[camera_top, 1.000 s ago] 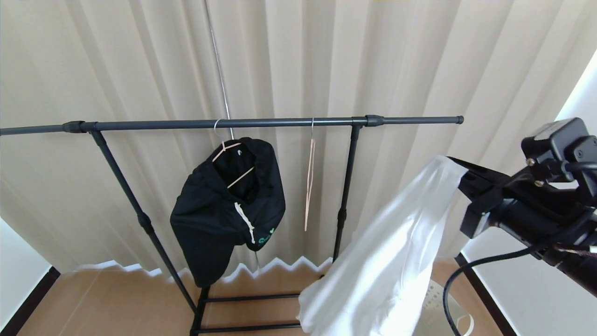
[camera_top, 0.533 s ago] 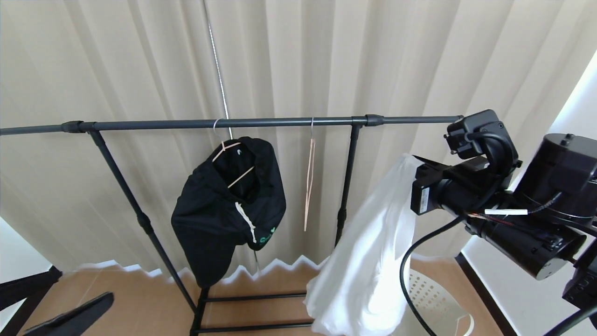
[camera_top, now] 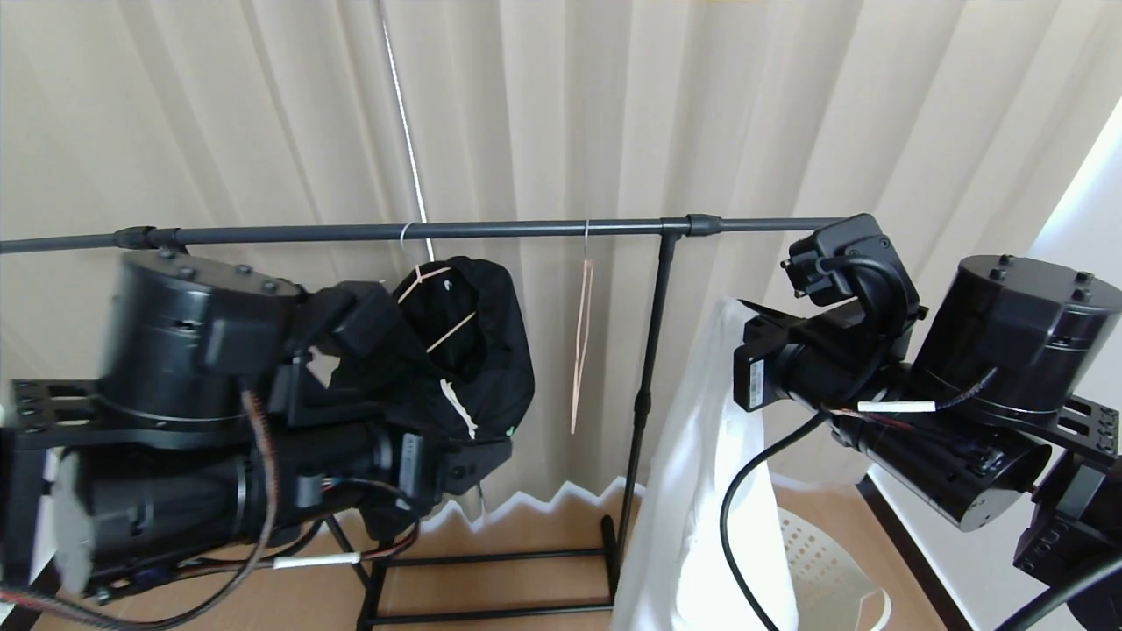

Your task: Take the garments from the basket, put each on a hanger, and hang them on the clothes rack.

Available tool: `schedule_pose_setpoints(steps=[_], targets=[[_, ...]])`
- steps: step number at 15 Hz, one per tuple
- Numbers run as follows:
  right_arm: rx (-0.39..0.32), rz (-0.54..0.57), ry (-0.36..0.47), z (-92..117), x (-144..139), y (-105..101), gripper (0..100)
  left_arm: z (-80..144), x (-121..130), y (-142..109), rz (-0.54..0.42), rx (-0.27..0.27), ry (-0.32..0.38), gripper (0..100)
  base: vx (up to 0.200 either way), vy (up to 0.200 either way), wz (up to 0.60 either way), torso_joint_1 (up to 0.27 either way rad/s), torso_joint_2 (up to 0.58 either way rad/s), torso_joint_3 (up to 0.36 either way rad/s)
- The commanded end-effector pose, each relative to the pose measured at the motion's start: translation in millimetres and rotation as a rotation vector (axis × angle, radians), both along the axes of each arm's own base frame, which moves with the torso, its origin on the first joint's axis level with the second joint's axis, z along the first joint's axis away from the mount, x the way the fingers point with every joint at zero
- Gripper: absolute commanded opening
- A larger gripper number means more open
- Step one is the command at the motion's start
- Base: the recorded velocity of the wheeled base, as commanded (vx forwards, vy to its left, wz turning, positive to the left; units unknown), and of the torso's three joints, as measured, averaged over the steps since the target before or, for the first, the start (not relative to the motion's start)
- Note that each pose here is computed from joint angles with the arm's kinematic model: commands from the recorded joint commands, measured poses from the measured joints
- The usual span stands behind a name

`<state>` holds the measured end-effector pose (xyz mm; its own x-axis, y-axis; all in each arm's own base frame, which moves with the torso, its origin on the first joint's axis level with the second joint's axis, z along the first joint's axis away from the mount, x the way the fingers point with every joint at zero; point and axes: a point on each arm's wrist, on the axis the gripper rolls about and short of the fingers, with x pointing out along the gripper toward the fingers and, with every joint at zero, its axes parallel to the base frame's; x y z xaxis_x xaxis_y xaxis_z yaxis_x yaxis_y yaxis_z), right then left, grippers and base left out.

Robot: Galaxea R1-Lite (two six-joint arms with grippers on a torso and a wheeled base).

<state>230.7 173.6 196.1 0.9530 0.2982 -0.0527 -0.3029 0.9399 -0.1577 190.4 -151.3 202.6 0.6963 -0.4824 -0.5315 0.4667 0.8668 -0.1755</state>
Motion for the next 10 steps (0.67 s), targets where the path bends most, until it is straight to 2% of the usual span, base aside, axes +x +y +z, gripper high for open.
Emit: schedule_pose_setpoints(steps=[1, 4, 6, 10], targets=[[0.001, -0.002, 0.009, -3.0, 2.5, 3.6, 0, -21.8, 19.8, -54.2, -0.056, 0.01, 0.084, 100, 0.0, 0.0, 0.0, 0.0, 0.0, 0.0], [0.016, -0.044, 0.012, -3.6, 5.1, 12.3, 0, -25.8, 27.9, -82.4, -0.047, -0.03, 0.114, 100, 0.0, 0.0, 0.0, 0.0, 0.0, 0.0], [0.035, -0.091, 0.01, -3.2, 6.3, 20.7, 0, -32.4, 33.4, -99.5, -0.061, -0.024, 0.121, 100, 0.0, 0.0, 0.0, 0.0, 0.0, 0.0], [0.037, -0.091, 0.01, -3.4, 3.5, 25.9, 0, -40.2, 42.6, -140.9, -0.031, -0.05, 0.084, 100, 0.0, 0.0, 0.0, 0.0, 0.0, 0.0]])
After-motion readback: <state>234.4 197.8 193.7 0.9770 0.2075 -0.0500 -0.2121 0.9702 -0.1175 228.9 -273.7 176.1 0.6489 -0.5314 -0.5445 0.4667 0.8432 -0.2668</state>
